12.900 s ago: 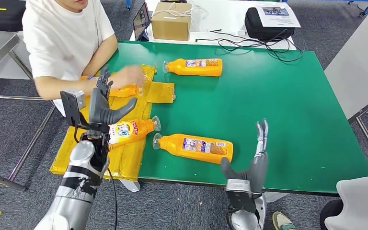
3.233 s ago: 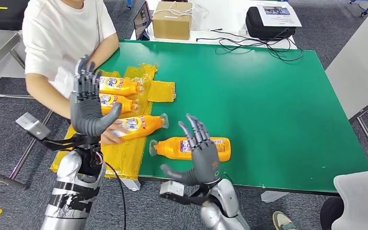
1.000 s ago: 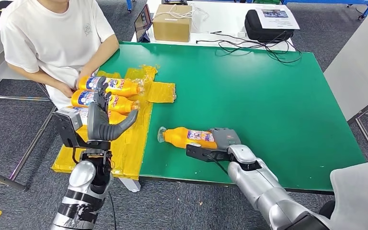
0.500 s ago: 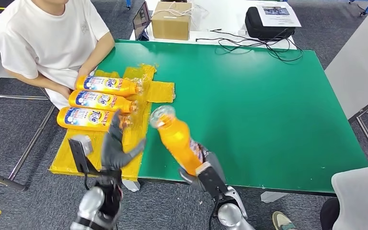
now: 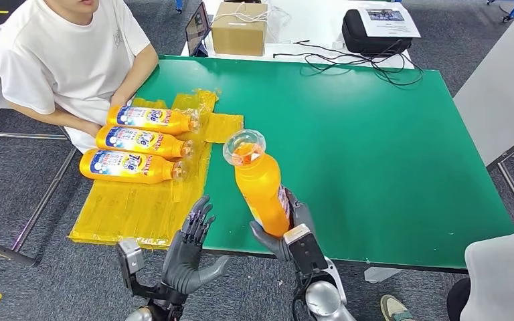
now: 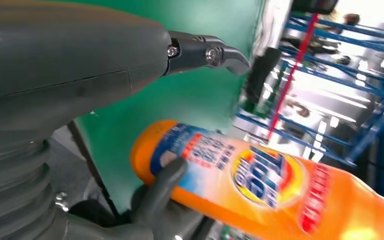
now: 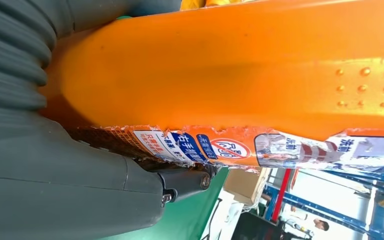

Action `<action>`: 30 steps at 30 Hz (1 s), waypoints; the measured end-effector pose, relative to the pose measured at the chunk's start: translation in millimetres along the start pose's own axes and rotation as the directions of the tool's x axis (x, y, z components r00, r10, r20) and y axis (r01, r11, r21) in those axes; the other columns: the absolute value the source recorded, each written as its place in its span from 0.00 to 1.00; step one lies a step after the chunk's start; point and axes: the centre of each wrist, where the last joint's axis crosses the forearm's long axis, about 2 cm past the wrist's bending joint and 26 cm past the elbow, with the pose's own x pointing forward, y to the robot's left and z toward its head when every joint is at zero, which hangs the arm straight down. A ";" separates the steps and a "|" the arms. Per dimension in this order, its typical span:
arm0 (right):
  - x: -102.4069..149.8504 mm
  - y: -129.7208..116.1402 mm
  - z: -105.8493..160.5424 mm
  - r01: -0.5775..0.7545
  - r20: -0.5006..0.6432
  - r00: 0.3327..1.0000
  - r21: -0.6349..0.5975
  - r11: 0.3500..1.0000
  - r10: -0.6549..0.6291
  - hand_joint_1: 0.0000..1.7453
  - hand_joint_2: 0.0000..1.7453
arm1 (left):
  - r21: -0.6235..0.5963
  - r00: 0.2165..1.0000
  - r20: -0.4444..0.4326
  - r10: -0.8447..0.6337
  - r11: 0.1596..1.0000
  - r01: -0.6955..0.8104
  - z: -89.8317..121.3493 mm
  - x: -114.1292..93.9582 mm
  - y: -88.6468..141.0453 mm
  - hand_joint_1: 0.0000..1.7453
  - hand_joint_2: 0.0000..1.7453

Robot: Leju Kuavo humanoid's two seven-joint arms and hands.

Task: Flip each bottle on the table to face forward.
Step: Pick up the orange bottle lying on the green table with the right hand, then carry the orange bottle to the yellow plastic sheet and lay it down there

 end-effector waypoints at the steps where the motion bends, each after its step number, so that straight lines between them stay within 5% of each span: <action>1: -0.3 -0.7 -0.3 0.000 -0.001 1.000 0.001 1.000 0.000 1.00 1.00 | -0.012 1.000 0.009 0.011 1.000 -0.011 -0.5 0.8 -0.5 0.00 1.00; 7: -5.1 -1.7 -4.1 -0.110 -0.018 0.994 0.096 0.989 0.112 1.00 1.00 | -0.063 0.999 0.022 0.038 0.997 -0.036 -4.5 2.2 -5.6 0.00 1.00; 14: -7.4 26.6 -0.6 -0.221 0.017 0.974 0.268 0.938 0.225 1.00 1.00 | -0.037 0.999 0.037 -0.013 0.999 0.015 -17.9 4.0 -6.6 0.00 1.00; 26: -3.8 56.7 4.5 -0.212 0.075 0.977 0.370 0.905 0.198 1.00 1.00 | 0.041 0.994 0.047 0.103 0.994 -0.105 -30.8 4.7 -4.9 0.00 1.00; 27: -3.5 58.2 4.1 -0.198 0.077 0.980 0.376 0.905 0.182 1.00 1.00 | 0.025 0.989 0.050 0.137 0.990 -0.139 -31.1 4.7 -4.7 0.11 1.00; 30: -3.4 59.8 2.2 -0.162 0.082 0.987 0.389 0.907 0.141 1.00 1.00 | -0.019 0.973 0.065 0.220 0.976 -0.219 -30.4 4.6 -1.4 0.86 1.00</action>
